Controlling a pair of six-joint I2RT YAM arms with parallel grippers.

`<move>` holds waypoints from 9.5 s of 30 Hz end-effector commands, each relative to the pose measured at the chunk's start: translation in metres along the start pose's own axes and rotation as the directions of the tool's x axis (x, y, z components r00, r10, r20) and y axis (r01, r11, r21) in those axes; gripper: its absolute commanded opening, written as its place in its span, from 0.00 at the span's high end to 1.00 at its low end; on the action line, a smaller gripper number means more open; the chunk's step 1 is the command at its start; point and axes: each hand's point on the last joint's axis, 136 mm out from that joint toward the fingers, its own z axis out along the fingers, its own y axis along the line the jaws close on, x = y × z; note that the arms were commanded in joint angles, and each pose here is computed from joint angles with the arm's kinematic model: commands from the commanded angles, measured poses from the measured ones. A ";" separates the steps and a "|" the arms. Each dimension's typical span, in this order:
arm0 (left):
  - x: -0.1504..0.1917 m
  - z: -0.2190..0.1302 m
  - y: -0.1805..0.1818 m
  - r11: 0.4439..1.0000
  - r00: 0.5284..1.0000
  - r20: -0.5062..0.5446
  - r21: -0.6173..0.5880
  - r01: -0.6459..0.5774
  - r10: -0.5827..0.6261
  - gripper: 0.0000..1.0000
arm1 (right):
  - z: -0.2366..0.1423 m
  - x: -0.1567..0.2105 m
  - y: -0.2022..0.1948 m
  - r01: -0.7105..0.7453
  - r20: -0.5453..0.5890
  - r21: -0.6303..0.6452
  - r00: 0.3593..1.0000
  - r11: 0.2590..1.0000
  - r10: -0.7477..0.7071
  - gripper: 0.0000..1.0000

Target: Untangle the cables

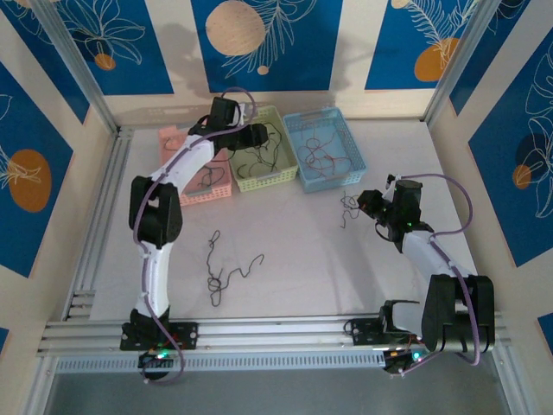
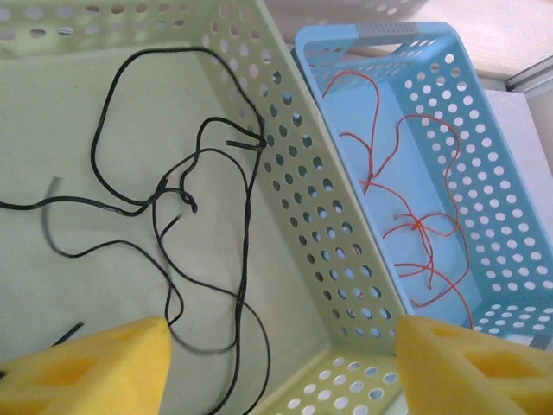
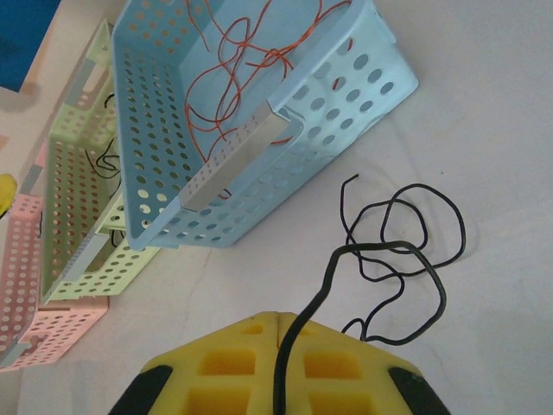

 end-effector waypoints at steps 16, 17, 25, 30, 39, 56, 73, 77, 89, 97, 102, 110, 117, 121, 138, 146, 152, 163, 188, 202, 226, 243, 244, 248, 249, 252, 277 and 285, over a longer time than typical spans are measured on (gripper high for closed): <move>0.184 -0.206 0.025 0.995 0.982 0.161 -0.019 0.098 -0.094 0.22 | -0.070 -0.037 0.252 0.411 0.126 -0.381 0.910 0.828 -0.394 1.00; 0.193 -0.209 0.030 0.994 0.982 0.156 -0.028 0.107 -0.102 0.22 | -0.070 -0.042 0.264 0.422 0.134 -0.391 0.906 0.818 -0.402 1.00; 0.237 -0.227 0.056 0.983 0.979 0.145 -0.090 0.159 -0.145 0.20 | -0.027 -0.077 0.340 0.419 0.142 -0.455 0.905 0.786 -0.400 1.00; 0.250 -0.227 0.059 0.979 0.976 0.132 -0.082 0.185 -0.173 0.20 | 0.026 -0.092 0.358 0.377 0.106 -0.456 0.923 0.806 -0.371 1.00; 0.274 -0.219 0.074 0.969 0.967 0.124 -0.083 0.232 -0.221 0.20 | 0.148 -0.082 0.354 0.241 -0.087 -0.474 0.944 0.847 -0.318 1.00; 0.291 -0.193 0.091 0.962 0.977 0.027 -0.171 0.214 -0.213 0.19 | 0.162 -0.004 0.273 0.468 -0.294 -0.120 0.826 0.876 -0.481 0.54; 0.276 -0.148 0.094 0.959 0.992 -0.044 -0.264 0.106 -0.122 0.28 | 0.040 0.222 0.177 0.229 -0.592 -0.221 0.741 0.948 -0.317 0.46; 0.275 -0.147 0.094 0.958 0.992 -0.043 -0.266 0.103 -0.119 0.29 | 0.052 0.250 0.163 0.235 -0.640 -0.189 0.707 0.954 -0.301 0.45; 0.275 -0.144 0.094 0.959 0.992 -0.050 -0.266 0.099 -0.117 0.32 | 0.051 0.301 0.148 0.206 -0.752 -0.179 0.602 0.962 -0.268 0.55; 0.275 -0.143 0.093 0.959 0.992 -0.051 -0.265 0.097 -0.114 0.32 | 0.043 0.311 0.141 0.212 -0.771 -0.174 0.579 0.962 -0.267 0.78; 0.274 -0.144 0.091 0.961 0.993 -0.049 -0.260 0.096 -0.112 0.33 | 0.040 0.300 0.146 0.232 -0.729 -0.201 0.613 0.952 -0.304 0.97; 0.260 -0.145 0.079 0.968 0.996 -0.070 -0.247 0.034 -0.053 0.33 | 0.034 0.288 0.149 0.261 -0.683 -0.238 0.640 0.936 -0.352 1.00; 0.256 -0.141 0.074 0.945 0.990 -0.136 -0.315 -0.086 0.045 0.33 | 0.034 0.288 0.147 0.258 -0.683 -0.238 0.641 0.936 -0.350 1.00; 0.267 -0.131 0.079 0.934 0.978 -0.205 -0.345 -0.097 0.026 0.32 | 0.035 0.287 0.145 0.255 -0.685 -0.232 0.643 0.939 -0.344 1.00; 0.315 -0.137 0.103 0.890 0.937 -0.331 -0.452 -0.054 -0.111 0.32 | 0.036 0.289 0.143 0.250 -0.691 -0.230 0.639 0.940 -0.339 1.00; 0.331 -0.145 0.101 0.896 0.930 -0.346 -0.442 -0.047 -0.122 0.37 | 0.036 0.289 0.142 0.251 -0.691 -0.229 0.639 0.941 -0.338 1.00; 0.338 -0.141 0.099 0.902 0.922 -0.362 -0.431 -0.038 -0.134 0.53 | 0.036 0.289 0.142 0.252 -0.692 -0.225 0.639 0.941 -0.336 1.00; 0.281 -0.183 0.082 0.894 0.981 -0.188 -0.444 -0.053 -0.035 1.00 | 0.033 0.281 0.140 0.251 -0.669 -0.224 0.663 0.942 -0.336 1.00; 0.160 -0.463 0.075 0.749 0.867 0.427 -0.656 0.099 0.259 1.00 | -0.046 0.089 -0.003 -0.177 -0.239 0.005 0.955 0.984 0.174 1.00; 0.189 -0.331 -0.003 0.983 0.973 0.194 -0.157 -0.093 0.123 0.81 | -0.062 0.098 0.068 -0.026 -0.314 -0.303 0.946 0.953 -0.075 1.00; 0.229 -0.284 0.016 0.989 0.996 0.067 -0.134 -0.055 0.065 0.40 | 0.097 -0.022 0.215 0.173 -0.114 -0.087 0.977 0.981 -0.183 1.00; 0.235 -0.283 0.015 0.989 0.996 0.041 -0.126 -0.072 0.078 0.35 | 0.229 -0.030 0.275 0.224 -0.162 -0.051 0.960 0.973 -0.230 0.47; 0.234 -0.284 0.015 0.990 0.996 0.045 -0.123 -0.073 0.079 0.36 | 0.218 -0.031 0.277 0.263 -0.162 -0.049 0.950 0.963 -0.268 0.47; 0.233 -0.288 0.012 0.991 0.995 0.059 -0.113 -0.074 0.081 0.35 | 0.163 -0.033 0.263 0.350 -0.171 -0.068 0.918 0.934 -0.357 0.48; 0.232 -0.290 0.011 0.991 0.995 0.061 -0.110 -0.076 0.083 0.35 | 0.150 -0.035 0.249 0.344 -0.178 -0.058 0.920 0.937 -0.349 0.48; 0.230 -0.296 0.008 0.991 0.993 0.072 -0.104 -0.083 0.091 0.35 | 0.102 -0.037 0.199 0.276 -0.198 -0.009 0.942 0.961 -0.273 0.48; 0.229 -0.312 0.007 0.987 0.989 0.084 -0.114 -0.112 0.121 0.33 | 0.085 0.054 0.021 -0.532 -0.195 0.172 0.807 0.829 0.558 0.58; 0.229 -0.311 0.008 0.986 0.989 0.083 -0.117 -0.114 0.125 0.33 | 0.106 0.050 0.012 -0.562 -0.170 0.184 0.790 0.807 0.589 0.62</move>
